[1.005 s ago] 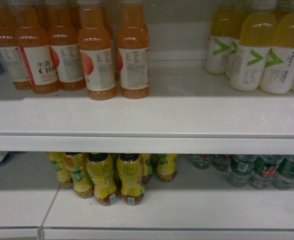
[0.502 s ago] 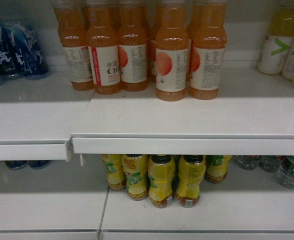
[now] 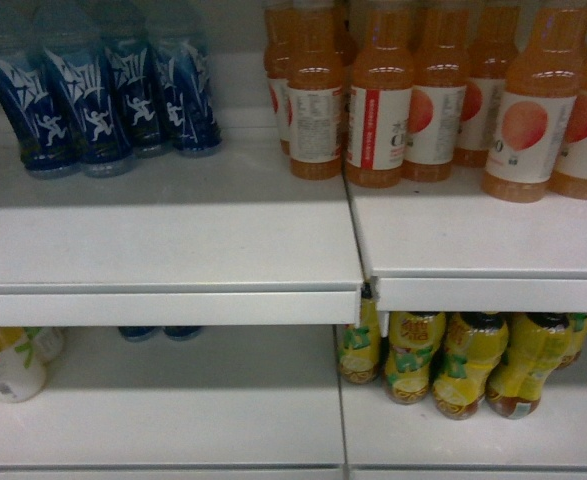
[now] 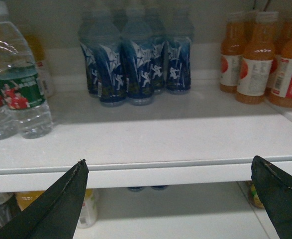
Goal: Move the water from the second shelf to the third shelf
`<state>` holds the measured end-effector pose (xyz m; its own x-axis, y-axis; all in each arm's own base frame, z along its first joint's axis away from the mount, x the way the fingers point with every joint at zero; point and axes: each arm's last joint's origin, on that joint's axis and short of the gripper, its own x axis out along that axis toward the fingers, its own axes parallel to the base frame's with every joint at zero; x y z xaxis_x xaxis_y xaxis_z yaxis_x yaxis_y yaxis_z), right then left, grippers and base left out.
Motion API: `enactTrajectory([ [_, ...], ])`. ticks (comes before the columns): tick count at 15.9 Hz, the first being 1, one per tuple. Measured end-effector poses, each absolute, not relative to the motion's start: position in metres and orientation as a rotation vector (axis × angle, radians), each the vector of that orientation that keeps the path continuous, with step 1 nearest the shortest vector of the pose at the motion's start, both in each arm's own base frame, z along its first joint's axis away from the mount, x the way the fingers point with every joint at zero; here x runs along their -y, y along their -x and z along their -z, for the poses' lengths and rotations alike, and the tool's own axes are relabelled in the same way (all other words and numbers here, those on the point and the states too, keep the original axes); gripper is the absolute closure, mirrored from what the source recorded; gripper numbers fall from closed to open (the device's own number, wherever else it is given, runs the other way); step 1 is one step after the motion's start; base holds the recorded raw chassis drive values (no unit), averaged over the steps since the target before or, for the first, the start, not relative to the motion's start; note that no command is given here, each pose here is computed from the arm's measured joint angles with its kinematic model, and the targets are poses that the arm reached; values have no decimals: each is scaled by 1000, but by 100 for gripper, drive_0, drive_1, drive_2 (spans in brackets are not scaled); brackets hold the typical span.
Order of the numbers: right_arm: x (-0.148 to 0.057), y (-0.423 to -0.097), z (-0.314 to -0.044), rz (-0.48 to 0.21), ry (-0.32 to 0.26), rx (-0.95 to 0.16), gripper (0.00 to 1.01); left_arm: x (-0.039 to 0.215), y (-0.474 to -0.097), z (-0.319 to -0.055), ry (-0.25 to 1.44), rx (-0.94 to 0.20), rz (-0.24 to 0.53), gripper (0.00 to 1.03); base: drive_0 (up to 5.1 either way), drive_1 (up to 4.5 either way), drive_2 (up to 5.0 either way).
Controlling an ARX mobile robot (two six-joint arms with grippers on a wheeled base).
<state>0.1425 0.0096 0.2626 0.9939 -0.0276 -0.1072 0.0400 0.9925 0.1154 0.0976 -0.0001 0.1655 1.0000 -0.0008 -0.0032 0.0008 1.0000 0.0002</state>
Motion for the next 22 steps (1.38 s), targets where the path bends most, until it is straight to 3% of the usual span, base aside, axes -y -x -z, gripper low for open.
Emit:
enactTrajectory([
  [22, -9, -142, -264, 37, -115, -96, 58, 0, -98, -166, 0, -2, 1, 5, -504, 241, 241],
])
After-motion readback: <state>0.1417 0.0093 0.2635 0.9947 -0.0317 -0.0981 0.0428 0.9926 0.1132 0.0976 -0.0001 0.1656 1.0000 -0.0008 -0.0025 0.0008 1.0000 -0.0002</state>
